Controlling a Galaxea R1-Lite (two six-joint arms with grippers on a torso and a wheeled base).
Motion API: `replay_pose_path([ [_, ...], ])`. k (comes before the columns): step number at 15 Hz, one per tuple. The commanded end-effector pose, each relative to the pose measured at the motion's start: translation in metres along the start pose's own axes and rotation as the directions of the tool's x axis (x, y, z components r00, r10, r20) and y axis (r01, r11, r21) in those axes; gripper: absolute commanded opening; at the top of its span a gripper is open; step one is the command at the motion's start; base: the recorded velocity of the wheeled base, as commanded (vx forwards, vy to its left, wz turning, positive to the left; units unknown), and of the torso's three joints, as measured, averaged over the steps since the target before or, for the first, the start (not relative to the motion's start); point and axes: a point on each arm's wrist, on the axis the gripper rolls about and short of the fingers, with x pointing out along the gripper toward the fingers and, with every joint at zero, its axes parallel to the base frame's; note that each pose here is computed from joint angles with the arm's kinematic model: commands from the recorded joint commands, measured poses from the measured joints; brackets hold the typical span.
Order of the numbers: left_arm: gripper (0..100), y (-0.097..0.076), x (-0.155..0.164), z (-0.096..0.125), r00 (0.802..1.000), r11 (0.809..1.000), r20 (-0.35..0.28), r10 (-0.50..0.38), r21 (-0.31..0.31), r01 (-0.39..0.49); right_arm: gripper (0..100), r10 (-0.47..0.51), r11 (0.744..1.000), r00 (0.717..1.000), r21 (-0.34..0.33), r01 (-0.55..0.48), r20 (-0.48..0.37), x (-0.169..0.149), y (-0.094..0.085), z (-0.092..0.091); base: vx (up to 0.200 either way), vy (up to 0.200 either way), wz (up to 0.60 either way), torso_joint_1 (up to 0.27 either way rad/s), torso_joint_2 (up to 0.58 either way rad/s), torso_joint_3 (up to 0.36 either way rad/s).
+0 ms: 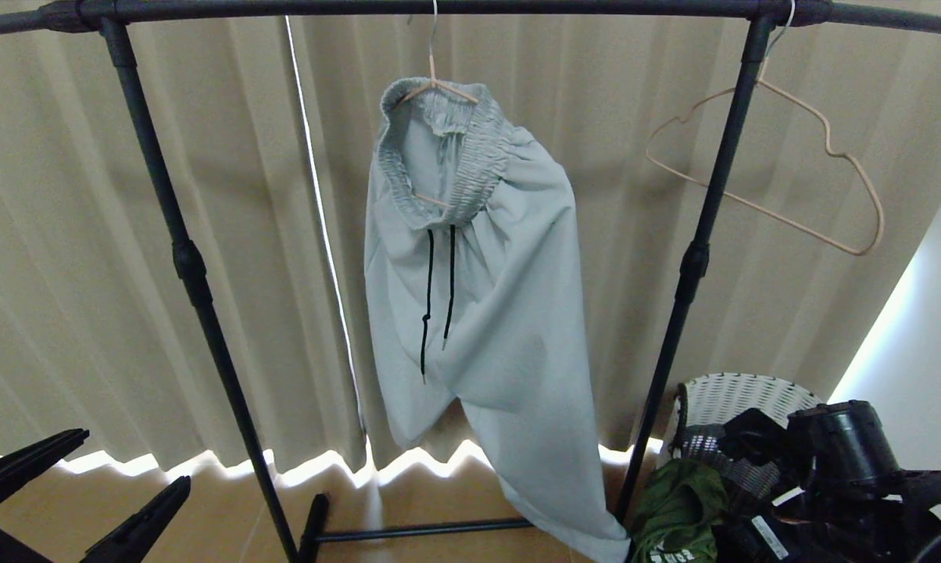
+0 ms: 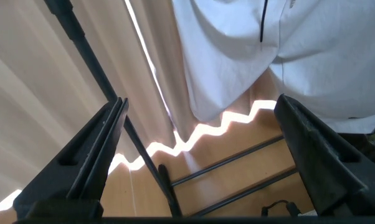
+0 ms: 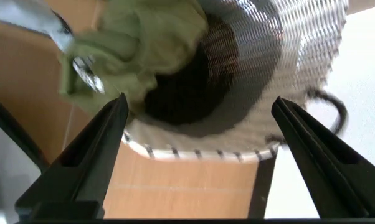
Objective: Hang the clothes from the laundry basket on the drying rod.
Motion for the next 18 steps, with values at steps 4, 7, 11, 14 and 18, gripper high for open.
replay_pose_path([
  [4, 100, 0.000, 0.000, 0.001, 1.000, 1.000, 0.008, 0.001, -0.001, -0.001, 100, 0.029, 0.998, 0.998, -0.060, -0.032, -0.052, 0.041, 0.026, -0.001, 0.000, 0.000, 0.00, 0.000, 0.00, 0.000],
  [7, 100, 0.000, 0.000, 0.001, 1.000, 1.000, 0.005, 0.000, -0.001, 0.000, 100, 0.022, 0.998, 0.998, -0.054, -0.025, -0.056, 0.049, 0.025, 0.003, 0.000, 0.000, 0.00, 0.000, 0.00, 0.000],
  [11, 100, 0.000, 0.000, 0.001, 1.000, 1.000, 0.006, 0.001, -0.001, -0.001, 100, -0.013, 1.000, 0.996, -0.018, 0.011, -0.089, 0.072, 0.015, 0.007, 0.000, 0.000, 0.00, 0.000, 0.00, 0.000],
  [14, 100, 0.000, 0.000, 0.000, 1.000, 1.000, 0.005, 0.000, -0.001, 0.000, 100, -0.028, 1.000, 0.995, 0.007, 0.029, -0.096, 0.087, 0.010, 0.012, 0.000, 0.000, 0.00, 0.000, 0.00, 0.000],
  [18, 100, 0.000, 0.000, 0.000, 1.000, 1.000, 0.005, 0.000, -0.001, 0.000, 100, -0.033, 0.999, 0.995, 0.014, 0.034, -0.091, 0.095, 0.009, 0.018, 0.000, 0.000, 0.00, 0.000, 0.00, 0.000],
])
